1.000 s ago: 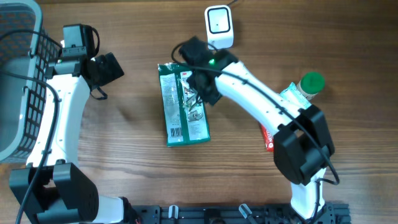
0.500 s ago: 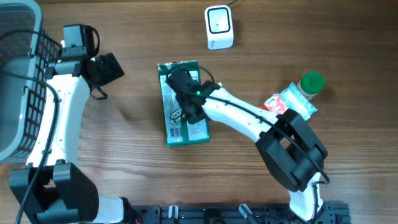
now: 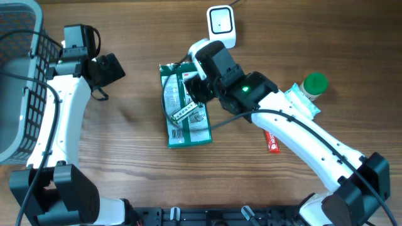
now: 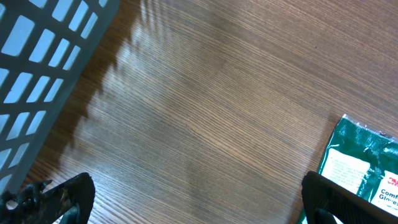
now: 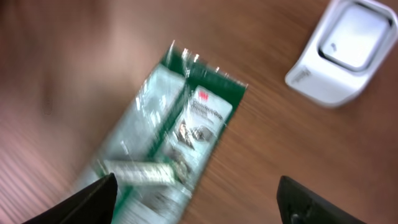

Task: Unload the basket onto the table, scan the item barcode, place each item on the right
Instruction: 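Pull the green-white stick out from the glove package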

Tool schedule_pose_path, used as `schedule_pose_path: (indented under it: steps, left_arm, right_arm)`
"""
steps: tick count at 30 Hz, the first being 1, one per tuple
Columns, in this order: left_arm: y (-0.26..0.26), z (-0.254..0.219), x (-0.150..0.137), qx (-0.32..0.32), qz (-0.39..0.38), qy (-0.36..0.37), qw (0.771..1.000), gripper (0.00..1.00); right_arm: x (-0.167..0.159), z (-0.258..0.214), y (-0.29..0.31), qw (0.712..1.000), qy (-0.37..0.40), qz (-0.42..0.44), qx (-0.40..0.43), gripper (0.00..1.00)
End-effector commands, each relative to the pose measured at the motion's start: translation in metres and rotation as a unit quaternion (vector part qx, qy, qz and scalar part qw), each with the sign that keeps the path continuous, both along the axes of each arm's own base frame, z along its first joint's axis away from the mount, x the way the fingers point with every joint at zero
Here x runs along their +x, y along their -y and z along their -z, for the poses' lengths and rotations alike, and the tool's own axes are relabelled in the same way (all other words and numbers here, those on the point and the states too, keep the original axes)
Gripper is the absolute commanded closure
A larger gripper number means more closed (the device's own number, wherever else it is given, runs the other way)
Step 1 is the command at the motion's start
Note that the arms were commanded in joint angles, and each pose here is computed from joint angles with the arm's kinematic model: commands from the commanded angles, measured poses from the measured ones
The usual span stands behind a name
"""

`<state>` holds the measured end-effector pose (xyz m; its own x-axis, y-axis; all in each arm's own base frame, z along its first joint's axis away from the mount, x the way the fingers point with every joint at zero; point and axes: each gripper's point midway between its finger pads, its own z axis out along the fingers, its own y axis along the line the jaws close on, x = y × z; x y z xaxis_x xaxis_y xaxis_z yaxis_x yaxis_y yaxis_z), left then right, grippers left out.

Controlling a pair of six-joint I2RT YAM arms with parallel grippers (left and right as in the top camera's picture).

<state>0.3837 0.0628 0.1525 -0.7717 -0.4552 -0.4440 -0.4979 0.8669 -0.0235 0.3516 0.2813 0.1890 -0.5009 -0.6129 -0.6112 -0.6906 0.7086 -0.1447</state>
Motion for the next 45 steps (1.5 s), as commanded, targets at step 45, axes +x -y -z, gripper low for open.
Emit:
schedule_pose_path:
  steps: [45]
  left_arm:
    - [-0.004,-0.007,0.002,0.008,0.002,0.008,1.000,0.00]
  right_arm:
    - [-0.018,0.183,-0.033,0.891,-0.040,-0.417,-0.172,0.57]
